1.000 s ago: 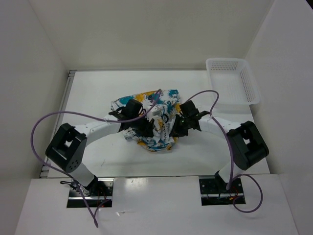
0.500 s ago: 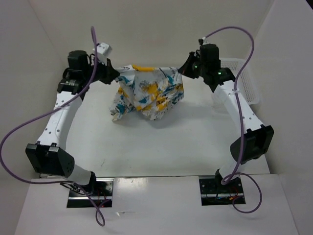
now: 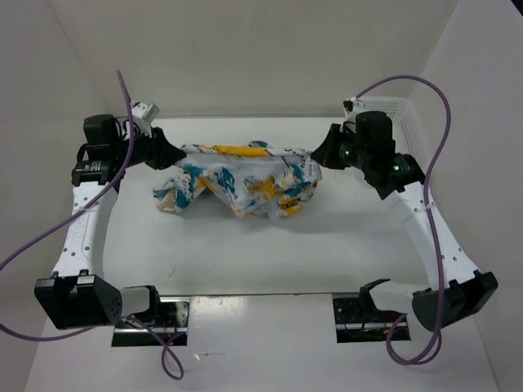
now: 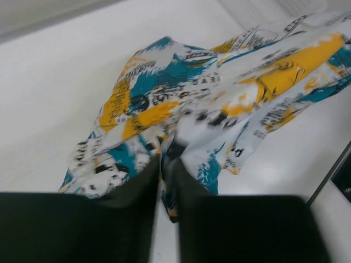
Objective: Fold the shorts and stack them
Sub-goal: Flatten the shorts out
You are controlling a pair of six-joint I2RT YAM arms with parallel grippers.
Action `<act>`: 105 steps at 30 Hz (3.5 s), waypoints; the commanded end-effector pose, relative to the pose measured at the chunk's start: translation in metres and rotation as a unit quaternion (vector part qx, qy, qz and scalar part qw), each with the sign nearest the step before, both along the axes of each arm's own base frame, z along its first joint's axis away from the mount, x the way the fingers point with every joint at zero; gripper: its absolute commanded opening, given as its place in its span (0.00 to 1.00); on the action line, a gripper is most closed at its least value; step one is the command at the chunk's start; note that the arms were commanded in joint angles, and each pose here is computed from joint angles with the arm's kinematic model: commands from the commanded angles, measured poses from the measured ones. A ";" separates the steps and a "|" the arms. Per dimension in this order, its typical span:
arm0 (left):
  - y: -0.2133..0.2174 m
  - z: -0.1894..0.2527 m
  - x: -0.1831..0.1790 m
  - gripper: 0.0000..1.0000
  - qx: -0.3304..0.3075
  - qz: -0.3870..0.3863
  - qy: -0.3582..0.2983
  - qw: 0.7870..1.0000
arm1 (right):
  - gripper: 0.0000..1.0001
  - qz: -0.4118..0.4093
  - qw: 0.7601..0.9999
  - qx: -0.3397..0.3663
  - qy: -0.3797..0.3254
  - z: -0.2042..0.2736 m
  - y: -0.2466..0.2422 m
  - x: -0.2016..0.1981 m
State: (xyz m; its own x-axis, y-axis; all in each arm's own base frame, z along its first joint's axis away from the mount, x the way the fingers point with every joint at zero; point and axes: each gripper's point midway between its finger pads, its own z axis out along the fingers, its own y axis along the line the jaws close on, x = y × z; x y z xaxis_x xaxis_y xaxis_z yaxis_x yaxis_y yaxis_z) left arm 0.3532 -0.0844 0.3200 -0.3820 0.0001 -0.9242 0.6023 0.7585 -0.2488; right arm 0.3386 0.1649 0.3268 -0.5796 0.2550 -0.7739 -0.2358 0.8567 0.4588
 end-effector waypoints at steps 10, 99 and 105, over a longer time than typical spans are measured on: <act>-0.001 -0.028 0.000 0.38 0.003 0.004 0.059 0.998 | 0.39 -0.034 0.984 -0.092 0.150 -0.116 -0.010 -0.014; 0.043 -0.261 -0.066 0.00 0.103 0.135 0.280 0.945 | 0.71 -0.067 0.947 0.040 0.311 -0.252 0.026 -0.013; 0.052 -0.171 -0.060 0.00 0.082 0.158 0.179 0.968 | 0.67 -0.057 0.941 0.053 0.328 -0.267 0.032 -0.002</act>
